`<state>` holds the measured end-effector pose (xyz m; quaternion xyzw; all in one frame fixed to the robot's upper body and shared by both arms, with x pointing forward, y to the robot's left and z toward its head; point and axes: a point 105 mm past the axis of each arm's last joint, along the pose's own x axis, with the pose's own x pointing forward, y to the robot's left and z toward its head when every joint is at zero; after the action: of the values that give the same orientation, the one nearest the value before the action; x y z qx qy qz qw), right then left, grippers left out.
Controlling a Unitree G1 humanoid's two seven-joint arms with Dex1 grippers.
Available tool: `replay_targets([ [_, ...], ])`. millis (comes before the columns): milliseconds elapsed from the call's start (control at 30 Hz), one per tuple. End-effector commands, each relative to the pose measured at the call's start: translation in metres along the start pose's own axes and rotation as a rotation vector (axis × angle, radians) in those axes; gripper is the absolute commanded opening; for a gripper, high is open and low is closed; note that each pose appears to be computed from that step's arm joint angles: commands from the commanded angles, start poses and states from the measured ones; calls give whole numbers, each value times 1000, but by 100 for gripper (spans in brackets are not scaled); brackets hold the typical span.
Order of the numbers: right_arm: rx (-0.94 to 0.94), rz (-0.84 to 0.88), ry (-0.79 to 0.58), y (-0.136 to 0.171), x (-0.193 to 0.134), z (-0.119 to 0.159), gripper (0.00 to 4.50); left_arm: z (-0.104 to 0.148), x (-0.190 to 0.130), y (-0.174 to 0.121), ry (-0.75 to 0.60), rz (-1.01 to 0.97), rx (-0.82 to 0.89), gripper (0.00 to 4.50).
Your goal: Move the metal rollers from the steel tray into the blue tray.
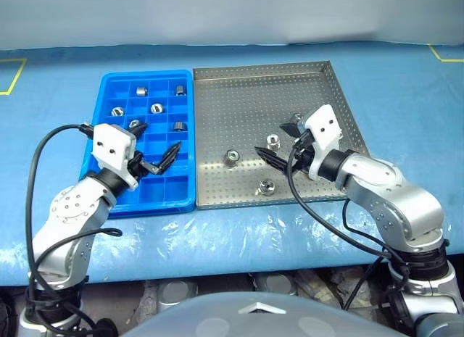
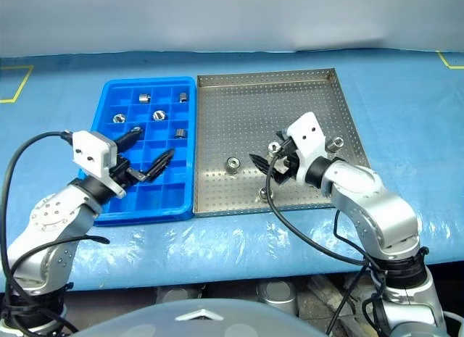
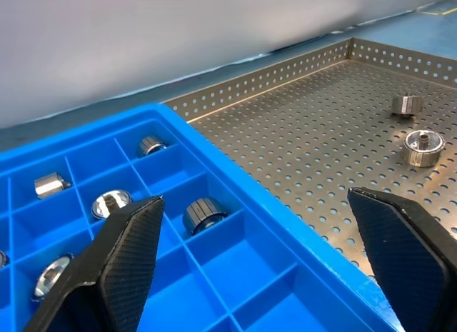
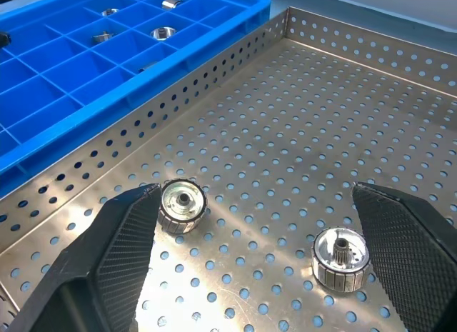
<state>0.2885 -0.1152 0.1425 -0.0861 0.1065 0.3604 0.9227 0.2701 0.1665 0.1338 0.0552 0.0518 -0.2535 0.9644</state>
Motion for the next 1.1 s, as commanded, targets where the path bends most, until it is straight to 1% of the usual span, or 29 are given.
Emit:
replay_targets([
  [33, -33, 1, -35, 2, -7, 10, 450, 1, -4, -13, 32, -78, 3, 449],
  [133, -30, 4, -25, 3, -8, 7, 450, -5, -7, -16, 81, -99, -1, 449],
  [267, -21, -15, -15, 2, -6, 3, 450, -9, -8, -14, 110, -85, 6, 449],
  [1100, -9, 22, -10, 10, -5, -2, 450, -12, -8, -6, 129, -39, 19, 449],
])
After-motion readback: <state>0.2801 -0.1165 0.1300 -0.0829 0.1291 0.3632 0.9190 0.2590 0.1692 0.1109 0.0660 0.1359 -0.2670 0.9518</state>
